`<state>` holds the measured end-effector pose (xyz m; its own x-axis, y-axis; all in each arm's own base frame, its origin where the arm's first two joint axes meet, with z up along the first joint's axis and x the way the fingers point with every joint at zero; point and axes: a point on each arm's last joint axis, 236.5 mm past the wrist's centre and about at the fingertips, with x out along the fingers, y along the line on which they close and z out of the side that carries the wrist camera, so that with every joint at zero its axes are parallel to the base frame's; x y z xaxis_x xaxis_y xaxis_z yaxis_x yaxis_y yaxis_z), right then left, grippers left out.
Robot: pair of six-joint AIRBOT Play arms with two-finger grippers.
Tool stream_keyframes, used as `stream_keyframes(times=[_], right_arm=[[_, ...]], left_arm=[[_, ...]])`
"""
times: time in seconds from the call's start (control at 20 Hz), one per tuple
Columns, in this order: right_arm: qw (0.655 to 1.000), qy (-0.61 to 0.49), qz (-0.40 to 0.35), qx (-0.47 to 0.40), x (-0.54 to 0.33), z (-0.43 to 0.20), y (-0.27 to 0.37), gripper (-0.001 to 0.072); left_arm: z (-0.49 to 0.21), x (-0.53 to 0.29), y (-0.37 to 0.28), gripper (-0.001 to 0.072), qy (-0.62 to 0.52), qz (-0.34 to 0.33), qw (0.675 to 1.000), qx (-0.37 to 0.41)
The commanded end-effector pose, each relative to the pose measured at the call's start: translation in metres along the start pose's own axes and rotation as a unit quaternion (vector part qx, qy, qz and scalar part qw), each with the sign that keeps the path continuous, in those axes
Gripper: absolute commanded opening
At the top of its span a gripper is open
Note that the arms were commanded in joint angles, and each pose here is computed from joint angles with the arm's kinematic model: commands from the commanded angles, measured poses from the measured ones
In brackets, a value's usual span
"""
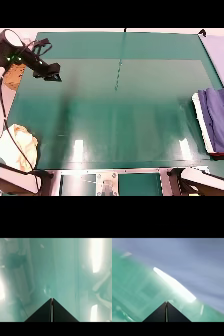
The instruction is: Fold the shirts.
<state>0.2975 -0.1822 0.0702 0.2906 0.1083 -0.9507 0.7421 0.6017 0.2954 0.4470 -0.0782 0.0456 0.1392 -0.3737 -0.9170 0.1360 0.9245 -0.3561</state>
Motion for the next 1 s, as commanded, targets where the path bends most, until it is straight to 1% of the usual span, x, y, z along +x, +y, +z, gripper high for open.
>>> stream_keyframes(times=[0.0,0.15,0.2,0.3,0.4,0.95], right_arm=[[0.989,-0.005,0.039,-0.142,0.031,-0.061,0.067,0.0016],[0.976,0.032,0.043,-0.212,0.064,-0.141,0.071,0.0016],[0.971,0.036,0.048,-0.230,0.072,-0.160,0.072,0.0017],[0.965,0.035,0.055,-0.255,0.077,-0.179,0.075,0.0017],[0.963,0.038,0.061,-0.261,0.076,-0.184,0.079,0.0017],[0.963,0.040,0.063,-0.260,0.077,-0.185,0.080,0.0017]], left_arm=[[-0.053,0.008,-0.030,0.0024,0.041,0.004,0.999,0.011],[-0.118,0.020,-0.049,0.0024,0.042,0.002,0.999,-0.002],[-0.137,0.024,-0.053,0.0024,0.034,0.002,0.999,-0.011],[-0.161,0.027,-0.056,0.0024,0.015,0.001,1.000,-0.026],[-0.171,0.024,-0.055,0.0025,0.006,0.001,0.999,-0.034],[-0.169,0.021,-0.057,0.0026,-0.001,0.000,1.000,-0.031]])
